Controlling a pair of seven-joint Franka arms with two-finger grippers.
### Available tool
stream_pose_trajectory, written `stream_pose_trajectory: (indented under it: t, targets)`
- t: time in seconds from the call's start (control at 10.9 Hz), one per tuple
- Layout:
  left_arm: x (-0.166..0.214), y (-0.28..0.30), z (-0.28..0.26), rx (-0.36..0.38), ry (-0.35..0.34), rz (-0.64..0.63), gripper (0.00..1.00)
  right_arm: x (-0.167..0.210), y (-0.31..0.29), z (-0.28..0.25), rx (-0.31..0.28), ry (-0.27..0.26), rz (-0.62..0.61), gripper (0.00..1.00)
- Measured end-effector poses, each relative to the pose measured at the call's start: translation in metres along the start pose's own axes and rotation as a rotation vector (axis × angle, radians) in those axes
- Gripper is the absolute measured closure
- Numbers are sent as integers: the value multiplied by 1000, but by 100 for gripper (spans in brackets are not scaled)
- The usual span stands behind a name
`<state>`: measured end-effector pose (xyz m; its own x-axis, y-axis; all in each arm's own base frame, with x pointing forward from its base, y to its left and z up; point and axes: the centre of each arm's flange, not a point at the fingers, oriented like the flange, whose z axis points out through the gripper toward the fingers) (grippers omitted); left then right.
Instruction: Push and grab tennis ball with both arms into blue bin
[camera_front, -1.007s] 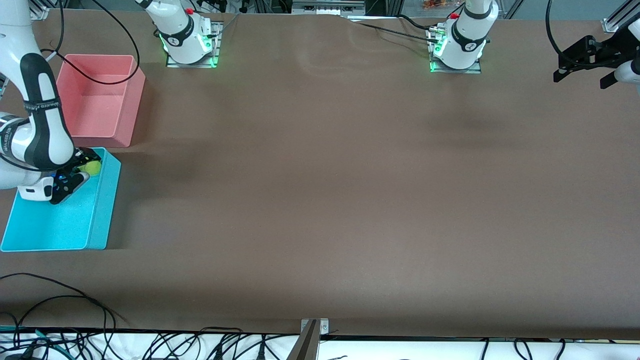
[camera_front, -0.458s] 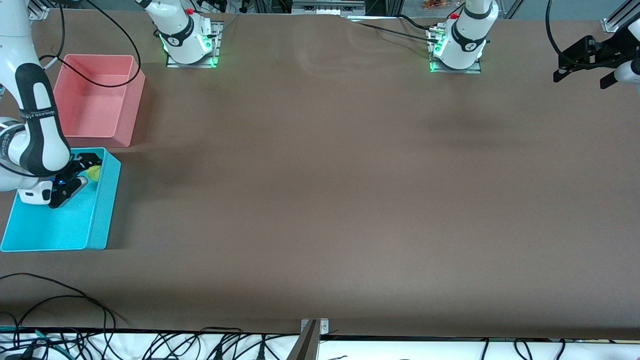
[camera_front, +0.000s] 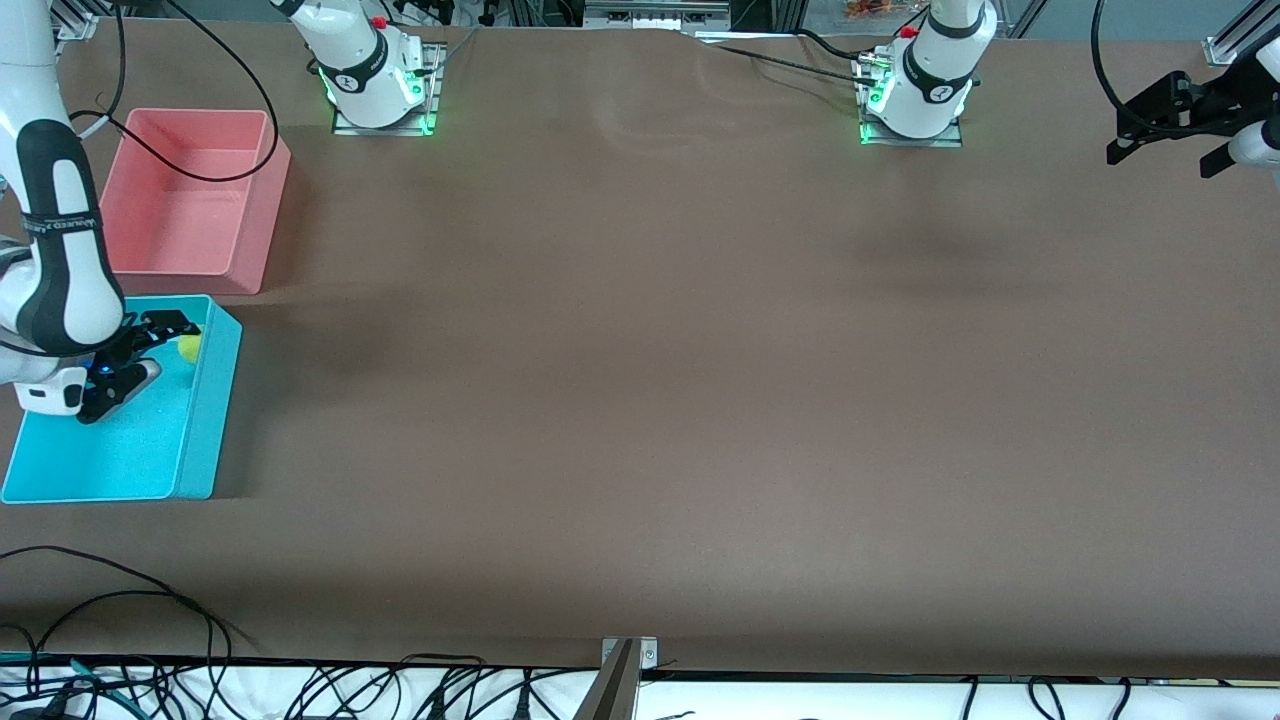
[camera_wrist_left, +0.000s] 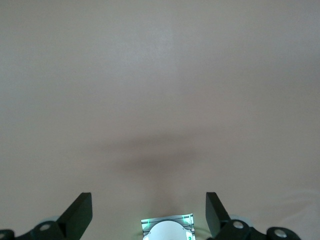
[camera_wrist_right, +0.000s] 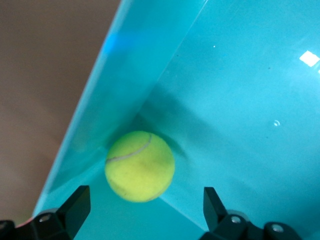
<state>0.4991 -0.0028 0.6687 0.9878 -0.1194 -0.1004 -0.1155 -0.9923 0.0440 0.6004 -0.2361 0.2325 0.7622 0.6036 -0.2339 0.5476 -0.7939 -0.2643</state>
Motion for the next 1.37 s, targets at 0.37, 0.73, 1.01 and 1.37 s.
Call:
stream_pose_trajectory:
  t: [0.37,0.73,1.01,1.37]
  targets:
    - [1,7,0,2,-1,13,0,7,-22,-72,32,-21,128,0]
    - [1,10,1,3,-1,18,0,23,-68,-141,-45,-9,284,0]
    - [1,10,1,3,-1,19,0,38,-128,-196,-112,7,442,0]
    - [2,11,1,4,-2,21,0,44,-172,-230,-141,46,602,0]
